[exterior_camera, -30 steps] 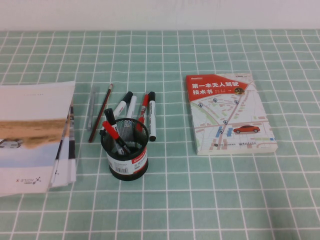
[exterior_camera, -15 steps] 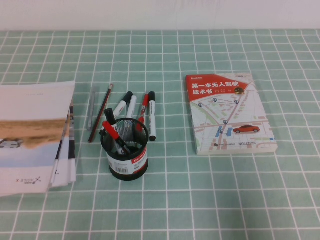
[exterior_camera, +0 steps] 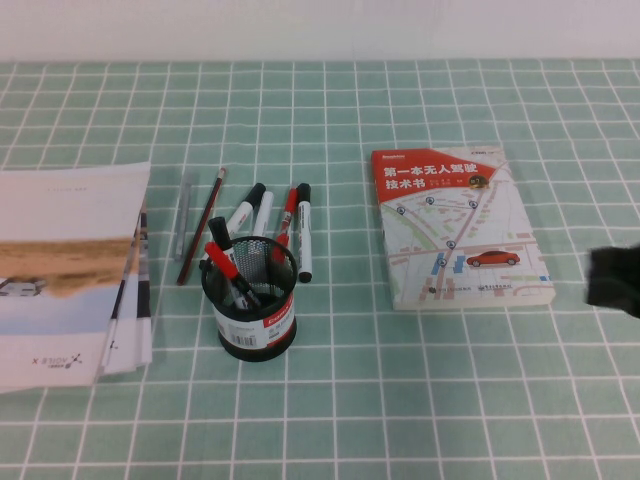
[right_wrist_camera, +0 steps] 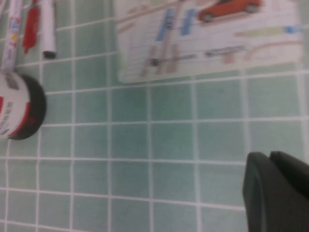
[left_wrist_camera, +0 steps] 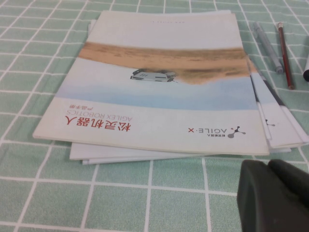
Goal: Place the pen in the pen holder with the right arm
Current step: Pick up the pen on the table
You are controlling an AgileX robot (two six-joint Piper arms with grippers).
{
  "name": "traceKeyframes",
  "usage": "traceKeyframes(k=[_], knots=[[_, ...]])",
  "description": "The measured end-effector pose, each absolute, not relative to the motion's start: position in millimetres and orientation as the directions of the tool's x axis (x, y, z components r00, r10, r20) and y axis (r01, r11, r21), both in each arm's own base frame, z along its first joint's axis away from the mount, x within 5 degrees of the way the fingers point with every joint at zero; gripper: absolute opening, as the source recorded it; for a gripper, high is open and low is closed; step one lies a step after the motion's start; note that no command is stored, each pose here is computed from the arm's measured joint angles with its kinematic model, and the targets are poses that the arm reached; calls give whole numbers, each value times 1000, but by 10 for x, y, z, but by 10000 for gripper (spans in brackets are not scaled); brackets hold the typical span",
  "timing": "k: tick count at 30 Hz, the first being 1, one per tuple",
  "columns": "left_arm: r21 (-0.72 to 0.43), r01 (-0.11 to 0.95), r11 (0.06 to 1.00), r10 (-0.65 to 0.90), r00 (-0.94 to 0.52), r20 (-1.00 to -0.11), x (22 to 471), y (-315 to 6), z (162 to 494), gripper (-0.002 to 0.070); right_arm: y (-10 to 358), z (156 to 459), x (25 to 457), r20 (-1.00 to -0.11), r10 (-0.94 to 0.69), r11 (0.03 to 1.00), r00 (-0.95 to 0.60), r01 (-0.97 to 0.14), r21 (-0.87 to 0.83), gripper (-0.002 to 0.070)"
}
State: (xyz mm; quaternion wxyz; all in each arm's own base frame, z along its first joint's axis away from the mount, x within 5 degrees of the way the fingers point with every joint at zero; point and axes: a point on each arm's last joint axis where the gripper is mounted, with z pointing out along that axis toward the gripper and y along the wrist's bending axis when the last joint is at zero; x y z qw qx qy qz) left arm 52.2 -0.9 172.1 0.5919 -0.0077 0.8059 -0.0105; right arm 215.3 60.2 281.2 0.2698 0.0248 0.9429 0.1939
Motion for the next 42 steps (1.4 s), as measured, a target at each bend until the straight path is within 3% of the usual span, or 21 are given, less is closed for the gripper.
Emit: traceKeyframes(k=[18, 21, 28, 34, 42], knots=[[-26, 0, 1000, -25, -299, -954, 522, -9, 1721, -4, 2388, 2706, 3398, -407, -246, 890, -880, -371, 265, -8], [-26, 0, 1000, -25, -299, -954, 522, -9, 1721, -4, 2611, 2708, 3607, -383, -259, 898, -887, -367, 243, 40], [-26, 0, 1000, -25, -299, -954, 522, -9, 1721, -4, 2895, 2544, 4071, -360, -196, 943, -912, -277, 187, 235], [-26, 0, 1000, -25, -299, -954, 522, -9, 1721, -4, 3061, 2348, 4338, -396, -152, 948, -905, -246, 199, 271], [-26, 0, 1000, -25, -299, -954, 522, -9, 1721, -4, 3156, 1978, 4476, -381, -156, 951, -911, -243, 192, 274]])
